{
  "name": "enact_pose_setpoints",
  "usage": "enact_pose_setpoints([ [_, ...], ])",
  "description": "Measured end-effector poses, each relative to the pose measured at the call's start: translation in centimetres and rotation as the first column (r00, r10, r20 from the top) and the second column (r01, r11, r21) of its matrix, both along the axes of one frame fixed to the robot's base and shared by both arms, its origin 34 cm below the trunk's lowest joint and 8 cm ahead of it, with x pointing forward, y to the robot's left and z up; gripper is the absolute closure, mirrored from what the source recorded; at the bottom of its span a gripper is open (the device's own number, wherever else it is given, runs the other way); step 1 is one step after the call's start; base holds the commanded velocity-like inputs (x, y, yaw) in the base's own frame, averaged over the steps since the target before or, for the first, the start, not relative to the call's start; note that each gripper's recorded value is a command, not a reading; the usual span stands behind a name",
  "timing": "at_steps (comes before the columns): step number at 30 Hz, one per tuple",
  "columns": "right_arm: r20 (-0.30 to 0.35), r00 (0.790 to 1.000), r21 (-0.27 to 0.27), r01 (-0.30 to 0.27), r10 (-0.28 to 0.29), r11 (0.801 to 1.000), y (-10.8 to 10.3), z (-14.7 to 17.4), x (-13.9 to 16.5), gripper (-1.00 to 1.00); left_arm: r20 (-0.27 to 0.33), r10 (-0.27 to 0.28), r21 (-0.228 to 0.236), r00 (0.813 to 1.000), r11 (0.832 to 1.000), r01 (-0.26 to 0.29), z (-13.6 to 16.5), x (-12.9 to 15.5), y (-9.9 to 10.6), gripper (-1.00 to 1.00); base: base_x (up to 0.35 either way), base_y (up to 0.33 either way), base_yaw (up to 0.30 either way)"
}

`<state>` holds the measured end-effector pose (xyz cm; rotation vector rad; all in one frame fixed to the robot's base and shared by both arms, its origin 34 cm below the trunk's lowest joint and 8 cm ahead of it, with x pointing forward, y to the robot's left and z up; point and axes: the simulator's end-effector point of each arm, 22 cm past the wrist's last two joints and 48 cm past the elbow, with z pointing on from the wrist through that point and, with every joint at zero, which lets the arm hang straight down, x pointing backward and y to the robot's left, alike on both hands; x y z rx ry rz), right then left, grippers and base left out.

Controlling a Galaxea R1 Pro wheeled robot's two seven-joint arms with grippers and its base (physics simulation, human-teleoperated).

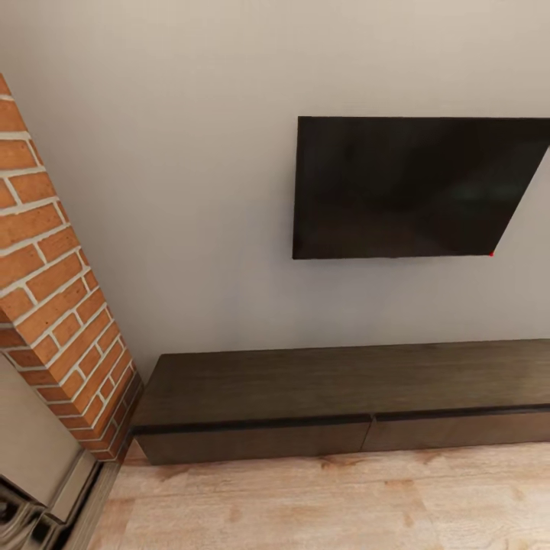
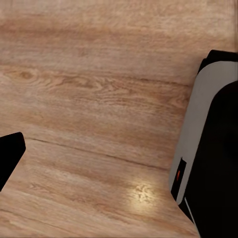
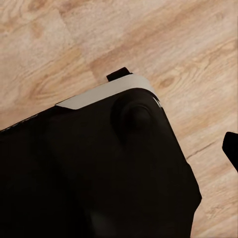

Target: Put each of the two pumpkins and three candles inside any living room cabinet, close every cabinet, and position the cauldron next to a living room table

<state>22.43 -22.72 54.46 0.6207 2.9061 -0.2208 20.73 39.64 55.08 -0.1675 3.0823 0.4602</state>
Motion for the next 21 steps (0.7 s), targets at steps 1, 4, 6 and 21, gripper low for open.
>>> enact_pose_setpoints([
  [1, 0.000, 1.000, 0.000, 0.000, 0.000, 1.000, 0.0, 0.0, 0.0, -1.00, 0.001, 0.001, 0.000, 1.000, 1.000, -0.001, 0.0, 0.0, 0.0, -1.00, 0.000, 0.000, 0.000],
  [4, 0.003, 1.000, 0.000, 0.000, 0.000, 1.000, -0.1, 0.0, 0.1, -1.00, 0.005, 0.003, -0.002, 1.000, 1.000, -0.003, 0.0, 0.1, -0.3, -1.00, 0.000, 0.000, 0.000],
  [6, 0.004, 1.000, -0.004, 0.000, 0.000, 1.000, -0.4, 0.0, 0.1, -1.00, 0.006, 0.003, 0.001, 1.000, 1.000, -0.003, 0.0, 0.1, -0.1, -1.00, 0.000, 0.000, 0.000],
  [21, 0.004, 1.000, -0.013, -0.005, 0.005, 1.000, -1.0, 0.0, 0.1, -1.00, 0.012, 0.012, -0.056, 1.000, 0.998, -0.011, -0.7, 0.2, -4.5, -1.00, 0.000, 0.000, 0.000],
])
